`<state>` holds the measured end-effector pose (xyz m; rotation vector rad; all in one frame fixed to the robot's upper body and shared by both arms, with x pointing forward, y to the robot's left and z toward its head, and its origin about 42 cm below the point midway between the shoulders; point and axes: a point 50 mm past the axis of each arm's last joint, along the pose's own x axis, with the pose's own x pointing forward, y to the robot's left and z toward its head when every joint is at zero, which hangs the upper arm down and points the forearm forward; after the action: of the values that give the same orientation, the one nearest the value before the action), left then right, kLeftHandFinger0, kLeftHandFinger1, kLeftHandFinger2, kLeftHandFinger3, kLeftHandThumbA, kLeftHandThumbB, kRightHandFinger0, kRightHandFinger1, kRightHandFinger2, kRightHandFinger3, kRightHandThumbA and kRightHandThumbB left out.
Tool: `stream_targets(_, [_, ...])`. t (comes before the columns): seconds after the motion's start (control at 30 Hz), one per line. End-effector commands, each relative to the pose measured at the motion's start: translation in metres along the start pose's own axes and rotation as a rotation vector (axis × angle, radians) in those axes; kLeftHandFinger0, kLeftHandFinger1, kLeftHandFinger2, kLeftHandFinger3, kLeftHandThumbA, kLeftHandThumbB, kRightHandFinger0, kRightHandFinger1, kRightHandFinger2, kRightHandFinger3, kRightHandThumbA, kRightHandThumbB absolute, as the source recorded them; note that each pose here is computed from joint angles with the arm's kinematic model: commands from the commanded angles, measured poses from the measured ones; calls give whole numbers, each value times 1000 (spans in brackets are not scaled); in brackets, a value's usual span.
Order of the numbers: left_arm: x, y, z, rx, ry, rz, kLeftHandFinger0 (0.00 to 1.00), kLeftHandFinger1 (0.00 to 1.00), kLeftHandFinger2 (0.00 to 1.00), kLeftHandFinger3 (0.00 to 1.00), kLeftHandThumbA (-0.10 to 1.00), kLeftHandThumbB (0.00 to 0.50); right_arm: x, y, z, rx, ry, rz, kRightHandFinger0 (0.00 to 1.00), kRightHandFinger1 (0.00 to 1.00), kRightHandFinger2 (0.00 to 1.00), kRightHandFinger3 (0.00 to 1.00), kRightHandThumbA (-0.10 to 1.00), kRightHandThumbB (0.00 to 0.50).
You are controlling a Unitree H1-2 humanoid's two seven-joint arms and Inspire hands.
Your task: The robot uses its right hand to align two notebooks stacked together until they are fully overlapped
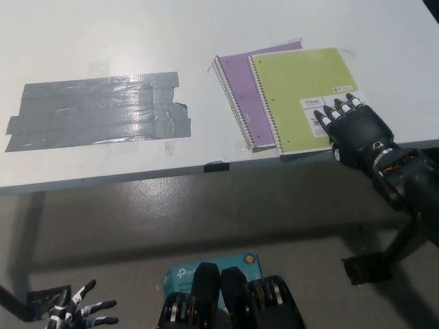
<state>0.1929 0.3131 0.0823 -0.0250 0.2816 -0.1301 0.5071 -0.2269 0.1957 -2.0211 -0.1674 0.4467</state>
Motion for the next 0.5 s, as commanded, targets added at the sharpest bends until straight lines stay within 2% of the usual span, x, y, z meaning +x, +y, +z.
stream_targets(0.0, [-3,0,4,16,-35,-21,611,658,771,1000,1000,500,7,-10,10,-32,-76,15,1000,1000,1000,1000,1000,401])
stream_targets(0.13, [-3,0,5,15,-38,-27,607,651,774,1000,1000,500,10,-15,13,-30,-77,-2,1000,1000,1000,1000,1000,366])
stream_targets(0.4, [-2,-1,5,13,-38,-31,589,638,766,1000,1000,500,17,-33,30,-3,-90,1,1000,1000,1000,1000,1000,369])
stream_targets(0.47, [-1,-1,5,12,-37,-31,585,634,764,1000,1000,500,18,-36,34,-15,-95,-1,1000,1000,1000,1000,1000,391])
